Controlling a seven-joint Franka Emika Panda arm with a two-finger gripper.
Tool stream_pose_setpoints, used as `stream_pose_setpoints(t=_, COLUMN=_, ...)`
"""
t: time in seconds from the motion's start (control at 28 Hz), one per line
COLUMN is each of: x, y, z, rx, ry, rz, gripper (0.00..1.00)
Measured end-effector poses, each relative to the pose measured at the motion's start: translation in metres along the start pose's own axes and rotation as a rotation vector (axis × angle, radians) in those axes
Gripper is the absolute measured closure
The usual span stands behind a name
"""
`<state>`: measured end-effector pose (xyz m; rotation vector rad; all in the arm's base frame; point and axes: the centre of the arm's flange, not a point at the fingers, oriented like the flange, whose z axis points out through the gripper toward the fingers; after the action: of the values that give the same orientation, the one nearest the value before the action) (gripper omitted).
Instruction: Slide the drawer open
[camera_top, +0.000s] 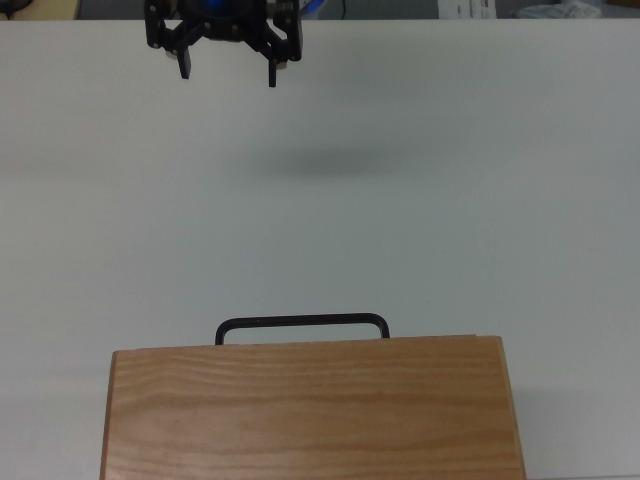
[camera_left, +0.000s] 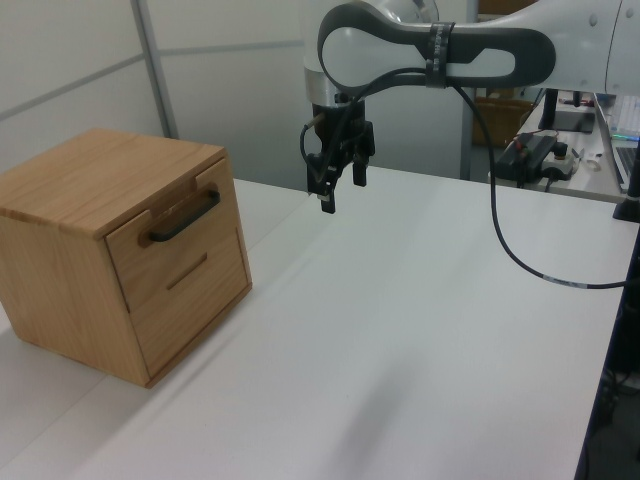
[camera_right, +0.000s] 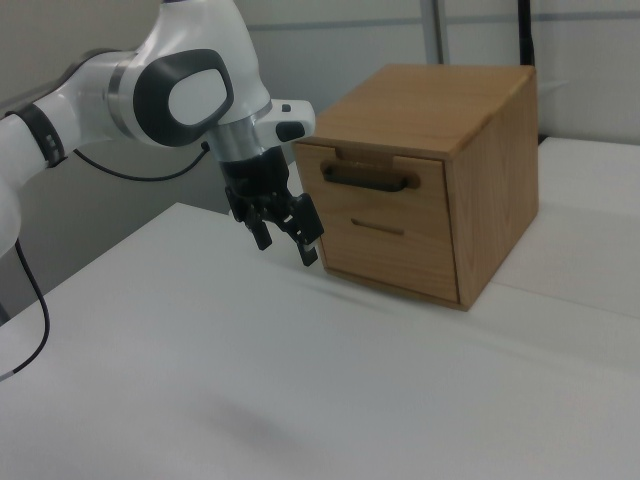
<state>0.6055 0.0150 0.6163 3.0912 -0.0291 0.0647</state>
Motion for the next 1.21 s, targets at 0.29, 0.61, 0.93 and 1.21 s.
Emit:
stream_pose_setpoints(t=0.29, x=0.0, y=-0.001, z=-0.001, rx=0.014, ry=0.0, rz=-0.002, gripper=0.0)
stream_pose_setpoints(t=0.61, x=-0.001, y=-0.006, z=-0.001, rx=0.058, ry=-0.001, rz=-0.002, gripper=0.0)
stream_pose_setpoints(t=0.93, x=0.006, y=-0.012, z=-0.01, rx=0.118, ry=0.06, rz=0.148, gripper=0.0)
stream_pose_setpoints(t=1.21, x=0.018, y=-0.013, z=-0.019, rx=0.173, ry=0.155, rz=0.43, gripper=0.0)
